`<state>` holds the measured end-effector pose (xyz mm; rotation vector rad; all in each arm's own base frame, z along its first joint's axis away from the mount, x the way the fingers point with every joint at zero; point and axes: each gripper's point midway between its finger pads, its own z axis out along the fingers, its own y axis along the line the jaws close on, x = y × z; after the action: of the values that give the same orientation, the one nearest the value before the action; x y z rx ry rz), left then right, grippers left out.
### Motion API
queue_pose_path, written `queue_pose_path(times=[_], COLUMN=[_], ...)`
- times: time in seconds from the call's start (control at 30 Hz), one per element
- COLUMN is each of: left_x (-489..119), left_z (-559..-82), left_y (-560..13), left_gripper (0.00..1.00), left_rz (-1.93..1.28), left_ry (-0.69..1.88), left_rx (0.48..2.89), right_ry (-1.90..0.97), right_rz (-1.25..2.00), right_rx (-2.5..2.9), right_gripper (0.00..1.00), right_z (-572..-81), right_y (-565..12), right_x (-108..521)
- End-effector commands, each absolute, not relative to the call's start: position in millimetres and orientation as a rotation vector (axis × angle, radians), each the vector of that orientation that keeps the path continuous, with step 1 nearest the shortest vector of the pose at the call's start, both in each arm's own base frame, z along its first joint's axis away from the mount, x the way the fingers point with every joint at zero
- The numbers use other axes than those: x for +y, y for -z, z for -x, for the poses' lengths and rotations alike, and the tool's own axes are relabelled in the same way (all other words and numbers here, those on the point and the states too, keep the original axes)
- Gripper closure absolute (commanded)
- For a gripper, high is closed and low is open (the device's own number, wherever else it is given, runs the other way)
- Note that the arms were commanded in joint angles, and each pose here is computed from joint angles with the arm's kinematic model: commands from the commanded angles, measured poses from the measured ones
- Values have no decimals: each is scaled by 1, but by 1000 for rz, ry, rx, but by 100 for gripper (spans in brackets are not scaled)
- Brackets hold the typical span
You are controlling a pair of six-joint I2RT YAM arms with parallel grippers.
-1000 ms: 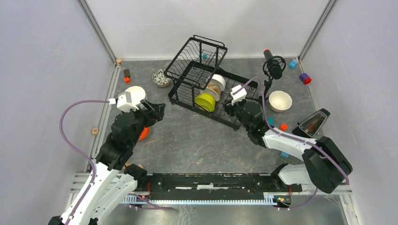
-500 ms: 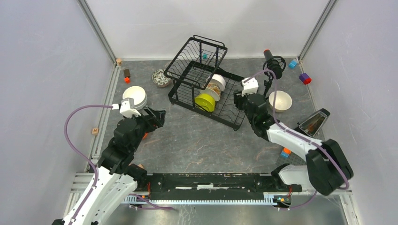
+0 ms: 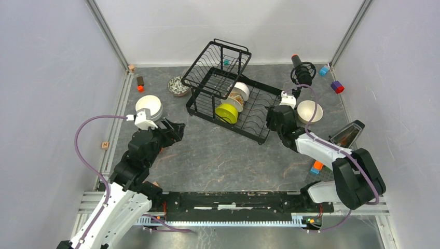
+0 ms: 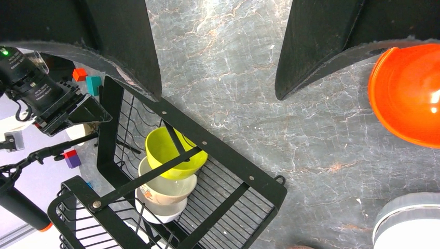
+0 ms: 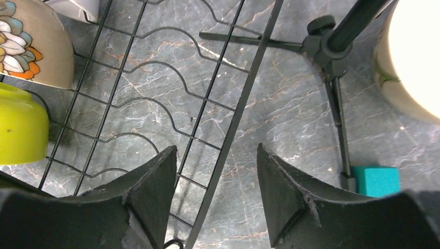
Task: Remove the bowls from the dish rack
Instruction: Move the dish rack to the center of the board.
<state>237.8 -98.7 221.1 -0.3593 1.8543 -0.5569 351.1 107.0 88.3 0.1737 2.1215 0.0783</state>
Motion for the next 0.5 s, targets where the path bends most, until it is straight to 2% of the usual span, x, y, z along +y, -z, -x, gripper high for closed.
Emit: queue_pose_path(times=[0.0,0.07,0.2,0.3,0.47], left_x=[-101,-100,-99,-100,-102], left_z=[-239,-238,-237,-237,-237], left_y=[-229,-231,-233,-234,-234], left_gripper=[14,14,14,14,15], left_rz=[374,377,377,376,376], left_ry=[590,590,595,602,617], left_rx=[1820,1811,1803,1801,1803], right_ry=[-147,-161,-241,-302,-403], right_rz=[-273,-287,-315,-319,-343], right_rx=[2150,2179,2197,2216,2236], right_gripper=[38,43,61,71,77], right_z=[-350,-345,-334,-325,-308], right_y=[-78,-67,-57,-54,-50], right_x=[114,113,119,126,135])
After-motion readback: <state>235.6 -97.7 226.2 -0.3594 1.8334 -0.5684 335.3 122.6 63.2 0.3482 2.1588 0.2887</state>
